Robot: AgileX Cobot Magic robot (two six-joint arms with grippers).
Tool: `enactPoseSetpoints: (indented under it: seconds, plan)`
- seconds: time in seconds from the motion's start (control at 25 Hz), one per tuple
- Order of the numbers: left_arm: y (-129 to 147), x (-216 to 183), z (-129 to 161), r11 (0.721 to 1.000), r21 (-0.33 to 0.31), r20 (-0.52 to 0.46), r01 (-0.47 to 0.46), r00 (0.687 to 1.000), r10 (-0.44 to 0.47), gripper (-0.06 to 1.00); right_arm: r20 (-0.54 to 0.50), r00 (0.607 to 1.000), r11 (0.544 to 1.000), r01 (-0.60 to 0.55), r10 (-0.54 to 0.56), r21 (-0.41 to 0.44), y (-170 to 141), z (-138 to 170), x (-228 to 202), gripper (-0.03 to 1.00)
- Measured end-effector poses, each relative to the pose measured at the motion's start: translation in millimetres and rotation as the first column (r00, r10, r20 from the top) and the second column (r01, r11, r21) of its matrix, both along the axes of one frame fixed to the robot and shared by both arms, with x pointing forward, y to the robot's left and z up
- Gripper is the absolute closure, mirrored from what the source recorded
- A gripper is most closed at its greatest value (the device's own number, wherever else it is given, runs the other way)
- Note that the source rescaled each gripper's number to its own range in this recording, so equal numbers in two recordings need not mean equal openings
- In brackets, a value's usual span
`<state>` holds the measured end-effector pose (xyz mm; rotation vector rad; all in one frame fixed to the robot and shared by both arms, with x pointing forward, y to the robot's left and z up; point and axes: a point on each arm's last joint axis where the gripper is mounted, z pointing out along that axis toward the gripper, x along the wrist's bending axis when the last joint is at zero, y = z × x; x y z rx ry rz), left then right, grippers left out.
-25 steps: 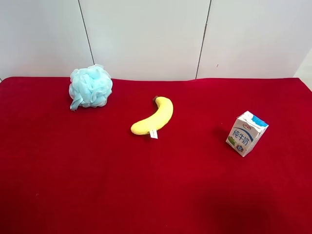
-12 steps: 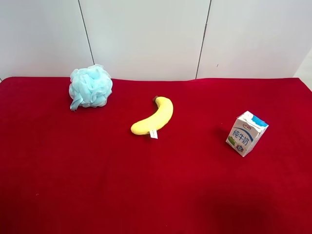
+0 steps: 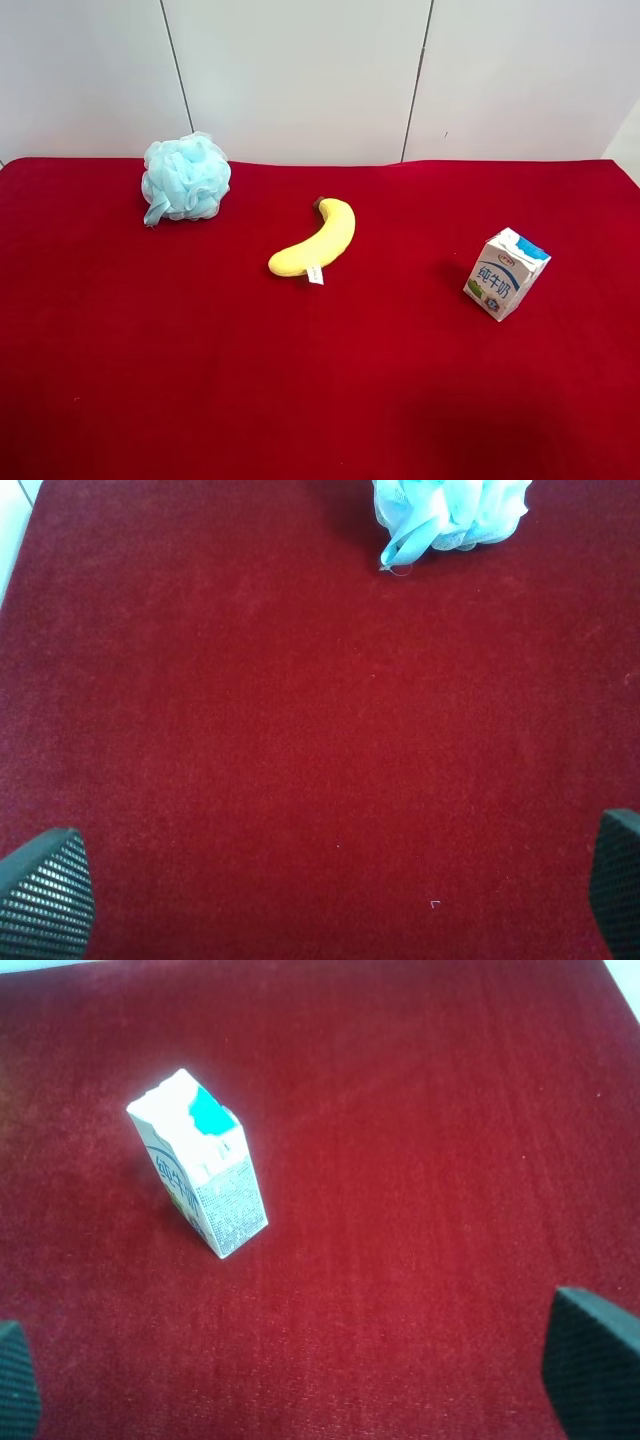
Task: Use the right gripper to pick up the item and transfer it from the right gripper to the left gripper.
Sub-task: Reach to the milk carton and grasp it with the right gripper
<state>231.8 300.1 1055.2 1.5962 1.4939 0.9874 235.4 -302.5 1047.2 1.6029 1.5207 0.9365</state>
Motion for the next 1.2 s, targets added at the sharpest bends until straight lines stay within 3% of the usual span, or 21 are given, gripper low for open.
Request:
enactPoseSetpoints:
  seconds: [0.28,0.44,0.72,0.96,1.2]
  plan:
    - [0,0,0,1.000,0.000,0.000,0.000,1.000,0.000,-0.06,-0.001,1.000,0.999,-0.027,0.027,0.040,4,0,0,-0.03]
    - [0,0,0,1.000,0.000,0.000,0.000,1.000,0.000,-0.06,-0.059,0.997,0.997,-0.038,0.042,0.060,6,10,8,-0.03]
    - [0,0,0,1.000,0.000,0.000,0.000,1.000,0.000,-0.06,-0.213,0.971,0.993,-0.116,0.108,-0.026,8,46,53,-0.03]
    - [0,0,0,1.000,0.000,0.000,0.000,1.000,0.000,-0.06,-0.366,0.911,0.973,-0.223,0.190,-0.052,17,51,99,-0.03]
    - [0,0,0,1.000,0.000,0.000,0.000,1.000,0.000,-0.06,-0.532,0.816,0.957,-0.288,0.227,-0.034,33,43,153,-0.03]
